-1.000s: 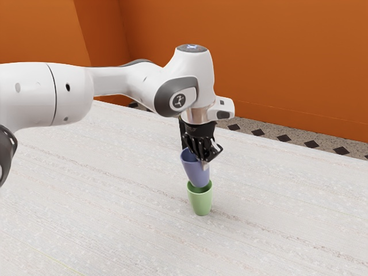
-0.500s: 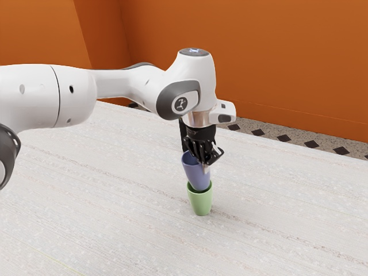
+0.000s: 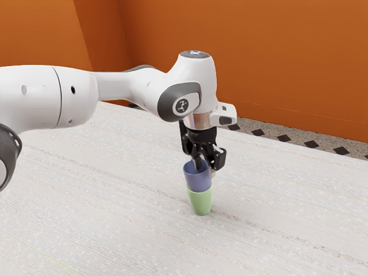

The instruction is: Place the left cup onto the right cup

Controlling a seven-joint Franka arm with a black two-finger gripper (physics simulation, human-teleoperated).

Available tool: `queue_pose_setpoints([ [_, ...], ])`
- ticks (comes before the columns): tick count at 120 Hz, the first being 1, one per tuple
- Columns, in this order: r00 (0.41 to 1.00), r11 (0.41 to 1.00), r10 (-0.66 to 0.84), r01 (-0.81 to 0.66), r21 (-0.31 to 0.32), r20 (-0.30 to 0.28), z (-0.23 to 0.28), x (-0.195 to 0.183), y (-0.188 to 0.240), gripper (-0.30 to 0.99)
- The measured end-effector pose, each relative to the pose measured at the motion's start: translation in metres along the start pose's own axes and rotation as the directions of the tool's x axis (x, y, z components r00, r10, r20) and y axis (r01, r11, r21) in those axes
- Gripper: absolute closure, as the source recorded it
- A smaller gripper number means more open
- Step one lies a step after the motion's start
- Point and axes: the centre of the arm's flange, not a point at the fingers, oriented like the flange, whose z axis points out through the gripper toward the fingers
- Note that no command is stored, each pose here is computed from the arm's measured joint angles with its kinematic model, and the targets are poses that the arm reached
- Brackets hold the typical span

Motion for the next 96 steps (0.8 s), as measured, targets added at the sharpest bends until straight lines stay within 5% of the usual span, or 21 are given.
queue_pose_setpoints([
  [48, 0.996, 1.0, -0.022, 0.023, 0.014, -0.092, -0.088, -0.044, -0.019, 0.08],
  [96, 0.971, 0.974, -0.226, 0.225, -0.017, -0.079, -0.182, -0.107, -0.149, 0.04],
])
